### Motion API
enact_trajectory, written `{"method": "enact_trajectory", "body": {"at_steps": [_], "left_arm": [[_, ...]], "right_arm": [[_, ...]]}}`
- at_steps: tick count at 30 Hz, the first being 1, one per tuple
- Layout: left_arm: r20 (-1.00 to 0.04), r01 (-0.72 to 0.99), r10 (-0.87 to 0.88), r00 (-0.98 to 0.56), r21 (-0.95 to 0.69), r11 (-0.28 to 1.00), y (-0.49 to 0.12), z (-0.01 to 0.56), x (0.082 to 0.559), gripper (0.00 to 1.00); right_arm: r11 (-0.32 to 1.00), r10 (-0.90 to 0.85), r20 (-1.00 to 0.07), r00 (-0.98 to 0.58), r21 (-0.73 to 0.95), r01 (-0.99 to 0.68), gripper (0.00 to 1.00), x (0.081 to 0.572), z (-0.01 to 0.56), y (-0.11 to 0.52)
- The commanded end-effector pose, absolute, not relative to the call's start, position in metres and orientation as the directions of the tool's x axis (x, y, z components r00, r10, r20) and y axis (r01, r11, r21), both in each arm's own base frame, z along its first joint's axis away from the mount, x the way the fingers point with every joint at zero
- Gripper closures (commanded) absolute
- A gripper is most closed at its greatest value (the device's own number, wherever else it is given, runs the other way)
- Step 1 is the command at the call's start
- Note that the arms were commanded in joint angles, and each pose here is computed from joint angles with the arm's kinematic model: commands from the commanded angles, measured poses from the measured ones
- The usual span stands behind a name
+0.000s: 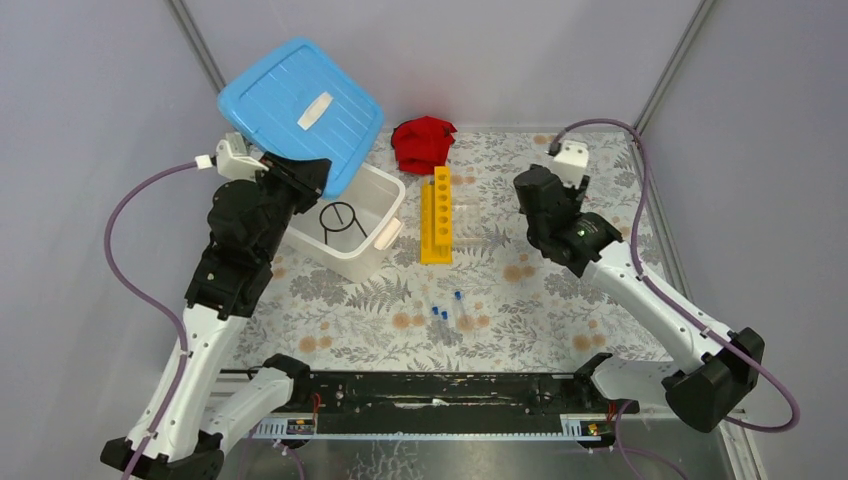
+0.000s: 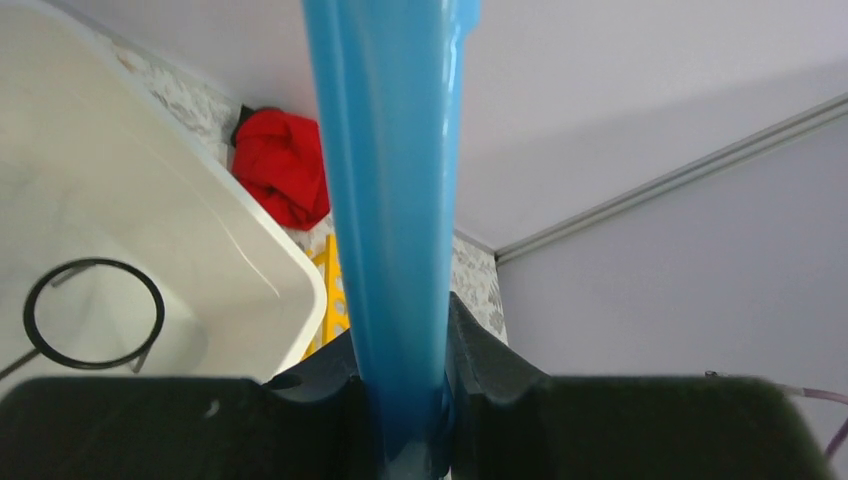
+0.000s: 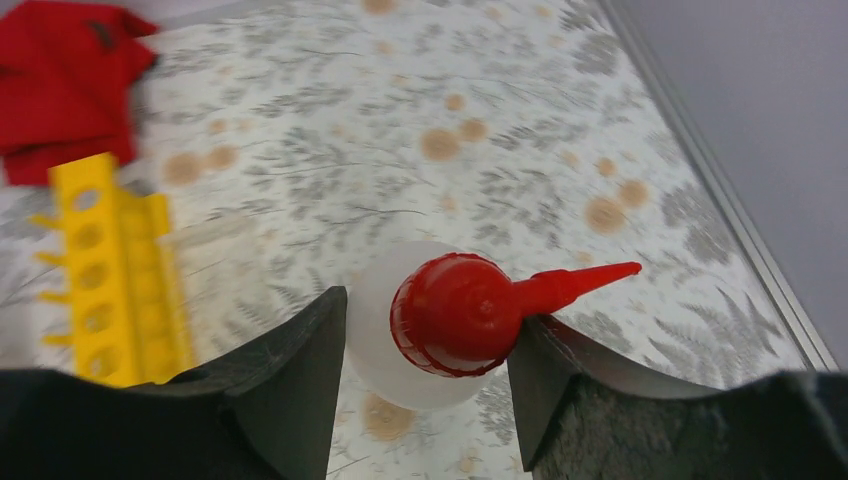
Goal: Organize the chemistry lab equipment
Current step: Pick up the chemistry item at the center of the board, then place the chemistry item in the storage box.
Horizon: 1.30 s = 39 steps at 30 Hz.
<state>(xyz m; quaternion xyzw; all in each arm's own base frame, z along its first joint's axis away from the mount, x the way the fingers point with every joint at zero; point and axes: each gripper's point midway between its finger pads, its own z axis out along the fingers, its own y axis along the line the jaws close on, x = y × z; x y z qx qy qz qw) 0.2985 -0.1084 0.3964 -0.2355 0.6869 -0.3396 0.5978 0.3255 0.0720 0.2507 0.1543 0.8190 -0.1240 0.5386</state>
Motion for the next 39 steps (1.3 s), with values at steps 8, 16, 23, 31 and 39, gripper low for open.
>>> {"method": "enact_trajectory", "body": {"at_steps": [8,16,23,31,39], "left_arm": [[-0.679,-0.036,-0.714,0.172,-0.729,0.684,-0.031,0.465,0.258,1.00],[-0.668,-0.171,-0.677,0.310,-0.739,0.651,0.015,0.471,0.227,1.00],[-0.681,-0.203,-0.653,0.332,-0.728,0.655,0.024,0.472,0.220,1.00],[-0.692,-0.207,-0.643,0.329,-0.717,0.666,0.027,0.474,0.212,1.00],[-0.700,-0.198,-0.642,0.313,-0.709,0.676,0.025,0.468,0.210,1.00]], "right_arm": [[0.980,-0.036,-0.971,-0.235,0.012,-0.200,1.00,0.356,0.352,0.260],[0.921,-0.114,-0.972,-0.207,-0.025,-0.389,1.00,0.359,0.357,0.373],[0.875,-0.150,-0.971,-0.188,-0.042,-0.482,1.00,0.357,0.352,0.433],[0.857,-0.245,-0.948,-0.206,-0.112,-0.502,1.00,0.369,0.306,0.465],[0.845,-0.404,-0.894,-0.194,-0.283,-0.453,1.00,0.385,0.241,0.459]]}}
